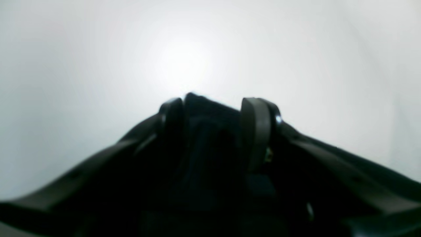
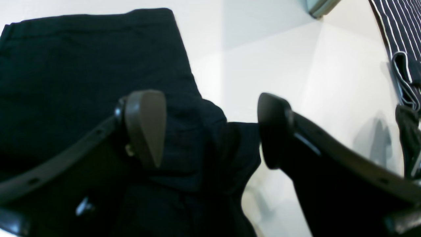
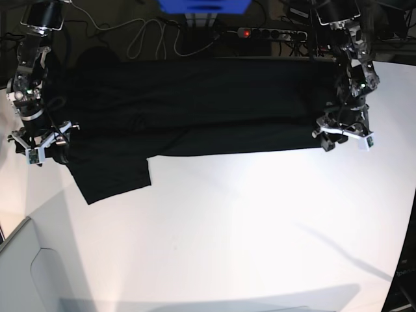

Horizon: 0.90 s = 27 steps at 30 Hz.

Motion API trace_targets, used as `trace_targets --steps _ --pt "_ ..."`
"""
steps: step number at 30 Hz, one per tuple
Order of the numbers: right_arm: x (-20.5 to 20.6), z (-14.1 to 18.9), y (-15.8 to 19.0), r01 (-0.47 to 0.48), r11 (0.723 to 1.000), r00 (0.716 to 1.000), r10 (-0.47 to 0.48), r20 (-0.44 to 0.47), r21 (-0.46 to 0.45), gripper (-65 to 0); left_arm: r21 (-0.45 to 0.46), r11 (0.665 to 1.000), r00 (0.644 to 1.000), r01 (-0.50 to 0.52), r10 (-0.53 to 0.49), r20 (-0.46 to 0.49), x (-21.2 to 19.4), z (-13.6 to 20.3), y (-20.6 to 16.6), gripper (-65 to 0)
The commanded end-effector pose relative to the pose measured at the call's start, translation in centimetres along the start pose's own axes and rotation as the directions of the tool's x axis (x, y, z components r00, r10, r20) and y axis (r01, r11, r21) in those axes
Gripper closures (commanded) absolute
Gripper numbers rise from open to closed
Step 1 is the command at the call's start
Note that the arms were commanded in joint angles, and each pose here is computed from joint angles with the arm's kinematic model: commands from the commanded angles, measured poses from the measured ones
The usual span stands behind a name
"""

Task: Fold the T-shirt properly
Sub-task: 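Regrasp the folded edge with the right gripper near the sleeve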

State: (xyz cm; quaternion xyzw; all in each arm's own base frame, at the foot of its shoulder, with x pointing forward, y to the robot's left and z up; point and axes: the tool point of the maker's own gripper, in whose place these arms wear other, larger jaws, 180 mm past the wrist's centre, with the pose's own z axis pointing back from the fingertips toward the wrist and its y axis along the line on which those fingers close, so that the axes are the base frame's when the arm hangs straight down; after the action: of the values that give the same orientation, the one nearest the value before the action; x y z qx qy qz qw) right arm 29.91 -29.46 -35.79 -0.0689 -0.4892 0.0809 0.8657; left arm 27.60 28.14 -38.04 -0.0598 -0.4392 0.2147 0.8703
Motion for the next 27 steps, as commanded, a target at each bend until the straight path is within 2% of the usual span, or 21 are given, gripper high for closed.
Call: trace_targets --steps 1,7,12,19,21,23,27 --pt "1.9 0.1 -1.0 -0.017 1.000 0.998 0.018 0.054 -0.022 -42.5 -0.008 1.000 0.999 0.011 -0.010 0.039 1.3 0.3 -0.2 -27.8" --pt "2.0 0.1 -1.1 -0.018 1.000 0.998 0.019 0.056 -0.023 -42.5 -0.009 1.000 0.999 0.010 -0.010 0.041 1.4 0.3 -0.2 -26.8" --pt "2.8 -0.2 -1.2 -0.013 1.000 0.997 0.015 0.075 -0.027 -42.5 -0.009 1.000 0.999 0.011 -0.010 0.041 1.3 0.3 -0.1 -14.0" --pt "3.1 -0.2 -1.2 -0.013 0.999 0.997 0.015 0.081 -0.029 -42.5 -0.008 1.000 0.999 0.011 -0.011 0.039 1.2 0.4 -0.1 -10.8" --pt "3.9 -0.4 -1.4 -0.011 0.999 0.995 0.015 0.099 -0.033 -42.5 -0.008 1.000 0.999 0.011 -0.011 0.038 1.2 0.4 0.0 -6.7" --pt "4.1 -0.5 -1.5 -0.011 0.999 0.994 0.015 0.105 -0.035 -42.5 -0.004 1.000 0.999 0.008 -0.008 0.036 1.1 0.5 0.1 0.0" --pt "4.5 -0.6 -1.5 -0.011 0.999 0.993 0.015 0.114 -0.036 -42.5 -0.001 1.000 0.999 0.009 -0.009 0.035 1.1 0.5 0.1 0.0"
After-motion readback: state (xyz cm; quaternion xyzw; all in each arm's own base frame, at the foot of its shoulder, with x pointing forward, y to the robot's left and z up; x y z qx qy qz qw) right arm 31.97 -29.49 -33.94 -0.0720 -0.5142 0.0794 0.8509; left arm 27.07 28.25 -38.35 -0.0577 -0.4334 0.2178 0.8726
